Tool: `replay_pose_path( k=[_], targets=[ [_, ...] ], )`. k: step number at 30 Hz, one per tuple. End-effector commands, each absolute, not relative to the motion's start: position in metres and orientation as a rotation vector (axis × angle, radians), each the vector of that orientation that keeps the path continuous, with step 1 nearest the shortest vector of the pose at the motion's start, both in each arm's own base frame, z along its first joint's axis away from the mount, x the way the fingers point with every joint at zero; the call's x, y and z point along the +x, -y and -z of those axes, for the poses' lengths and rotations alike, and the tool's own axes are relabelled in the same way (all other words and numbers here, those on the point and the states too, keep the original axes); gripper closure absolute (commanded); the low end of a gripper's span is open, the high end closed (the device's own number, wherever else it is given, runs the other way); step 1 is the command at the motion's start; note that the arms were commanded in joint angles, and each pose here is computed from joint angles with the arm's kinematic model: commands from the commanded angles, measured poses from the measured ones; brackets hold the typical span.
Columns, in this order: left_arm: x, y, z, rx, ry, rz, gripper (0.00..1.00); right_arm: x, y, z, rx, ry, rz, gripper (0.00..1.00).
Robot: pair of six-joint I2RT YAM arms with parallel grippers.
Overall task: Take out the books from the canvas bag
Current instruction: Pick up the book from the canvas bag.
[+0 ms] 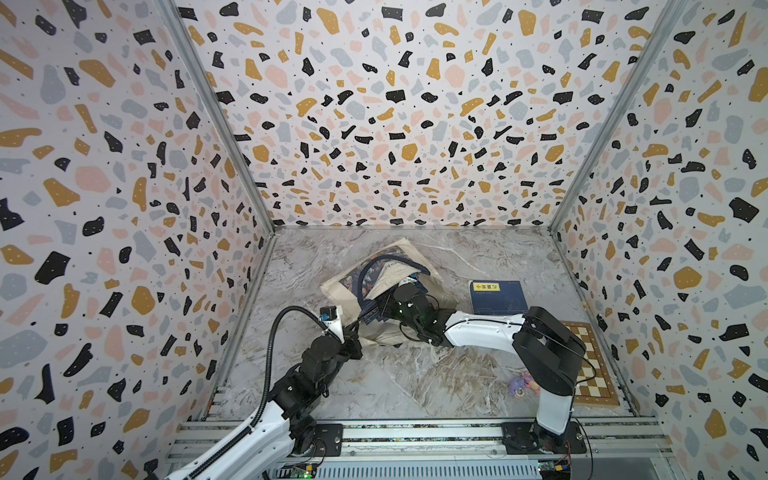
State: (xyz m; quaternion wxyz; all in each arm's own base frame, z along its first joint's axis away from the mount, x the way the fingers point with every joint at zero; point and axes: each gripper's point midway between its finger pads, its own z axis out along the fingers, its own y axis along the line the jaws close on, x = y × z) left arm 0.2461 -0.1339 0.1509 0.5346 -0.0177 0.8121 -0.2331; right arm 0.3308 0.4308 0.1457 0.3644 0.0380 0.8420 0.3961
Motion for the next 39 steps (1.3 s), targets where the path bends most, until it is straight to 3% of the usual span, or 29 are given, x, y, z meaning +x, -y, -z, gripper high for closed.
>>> replay_pose_path(
  k=[1,13,25,30,32,35,39],
  targets=[
    [0.247,0.139,-0.164,-0.026,-1.891,0.588,1.0,0.35,-0.436,-0.195,0.106,-2.031,-1.084,0.73],
    [0.248,0.14,-0.162,-0.018,-1.896,0.588,1.0,0.363,-0.427,-0.236,0.136,-1.924,-1.156,0.72],
    [0.248,0.14,-0.162,-0.022,-1.896,0.585,1.0,0.377,-0.439,-0.255,0.095,-1.809,-1.251,0.59],
    [0.247,0.138,-0.162,-0.028,-1.894,0.58,1.0,0.392,-0.435,-0.238,0.16,-1.855,-1.265,0.69],
    [0.247,0.137,-0.163,-0.026,-1.892,0.58,1.0,0.391,-0.434,-0.236,0.153,-1.862,-1.266,0.79],
    [0.247,0.137,-0.163,-0.026,-1.891,0.58,1.0,0.383,-0.434,-0.24,0.131,-1.863,-1.303,0.91],
    [0.248,0.136,-0.163,-0.036,-1.89,0.578,1.0,0.362,-0.432,-0.25,0.091,-1.852,-1.357,0.96]
  ],
)
